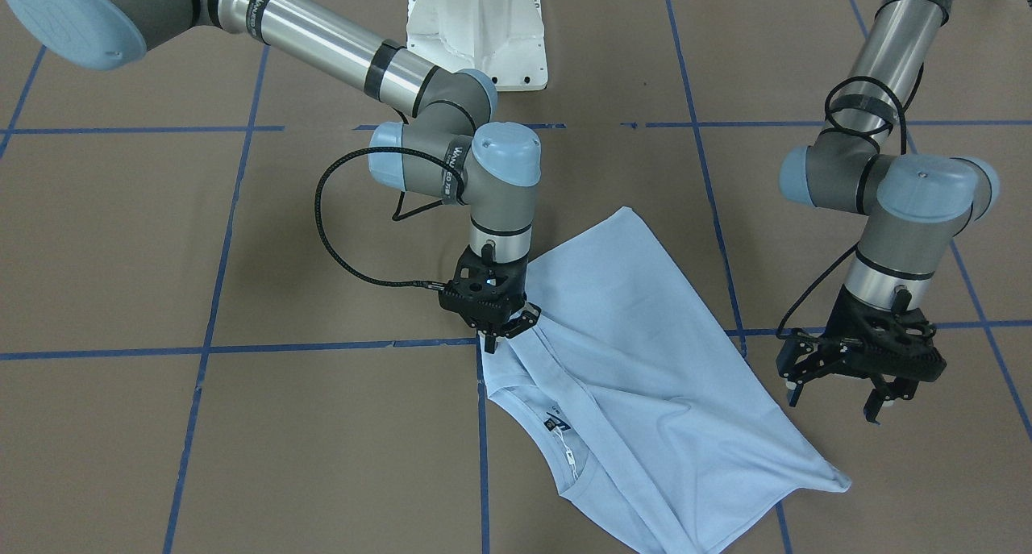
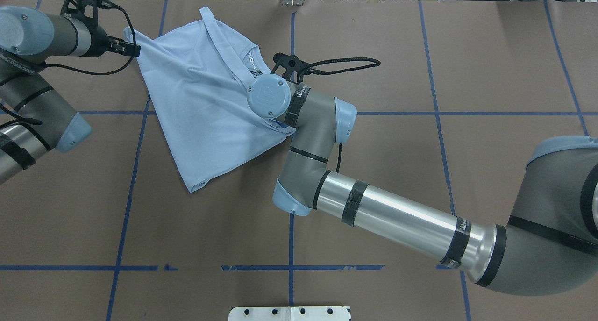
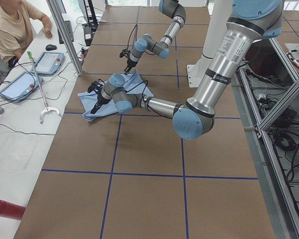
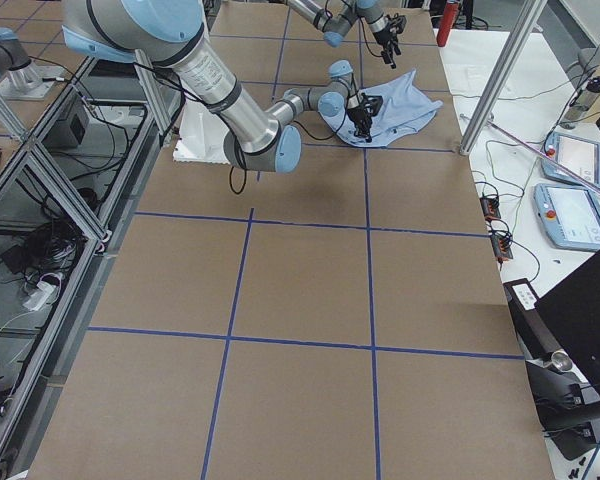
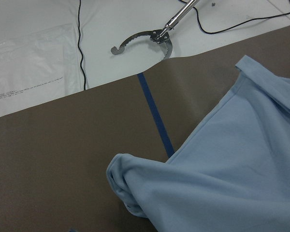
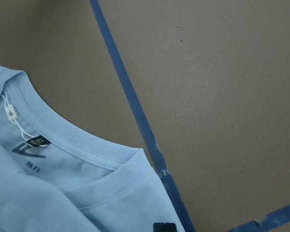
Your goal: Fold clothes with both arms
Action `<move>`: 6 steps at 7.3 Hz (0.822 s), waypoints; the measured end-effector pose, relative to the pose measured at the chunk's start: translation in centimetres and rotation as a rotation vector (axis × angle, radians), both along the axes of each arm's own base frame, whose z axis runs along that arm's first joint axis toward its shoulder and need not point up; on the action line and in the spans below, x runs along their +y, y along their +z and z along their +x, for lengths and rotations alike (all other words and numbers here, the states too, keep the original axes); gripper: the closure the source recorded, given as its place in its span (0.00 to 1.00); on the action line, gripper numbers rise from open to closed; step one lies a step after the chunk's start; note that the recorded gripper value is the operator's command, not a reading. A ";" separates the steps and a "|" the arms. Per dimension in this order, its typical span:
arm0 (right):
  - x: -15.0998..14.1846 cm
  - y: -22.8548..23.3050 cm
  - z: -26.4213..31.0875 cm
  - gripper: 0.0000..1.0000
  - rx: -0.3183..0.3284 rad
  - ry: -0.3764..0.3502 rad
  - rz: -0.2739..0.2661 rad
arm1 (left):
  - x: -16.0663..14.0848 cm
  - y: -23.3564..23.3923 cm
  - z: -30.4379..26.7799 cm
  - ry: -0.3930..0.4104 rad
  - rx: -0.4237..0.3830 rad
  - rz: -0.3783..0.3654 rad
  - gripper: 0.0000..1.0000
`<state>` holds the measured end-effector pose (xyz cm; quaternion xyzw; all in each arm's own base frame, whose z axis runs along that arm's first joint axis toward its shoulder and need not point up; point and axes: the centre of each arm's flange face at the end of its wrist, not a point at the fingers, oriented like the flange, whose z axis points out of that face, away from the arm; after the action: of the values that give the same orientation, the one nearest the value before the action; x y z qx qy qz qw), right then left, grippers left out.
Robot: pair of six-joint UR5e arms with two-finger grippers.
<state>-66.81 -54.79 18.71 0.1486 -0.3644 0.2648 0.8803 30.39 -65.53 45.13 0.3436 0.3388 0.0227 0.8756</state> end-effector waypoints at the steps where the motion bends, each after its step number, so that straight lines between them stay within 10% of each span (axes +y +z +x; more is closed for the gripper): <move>1: 0.1 -0.3 0.3 1.00 0.005 -0.001 -0.003 | 0.0 0.0 0.0 0.000 0.000 0.000 0.00; 2: 0.2 -0.2 0.5 1.00 0.008 -0.002 -0.005 | 0.0 0.0 0.1 0.001 0.000 0.000 0.00; 4: 0.5 0.8 1.2 0.43 0.024 -0.018 0.008 | 0.1 0.0 0.1 0.002 0.001 0.001 0.00; 6: 0.7 1.7 1.1 0.48 0.039 -0.030 0.015 | 0.1 0.0 0.2 0.002 0.002 0.001 0.00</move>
<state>-65.72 -54.11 20.37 0.1550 -0.3513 0.2457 0.8900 30.55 -65.46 45.09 0.3436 0.3398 0.0234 0.8752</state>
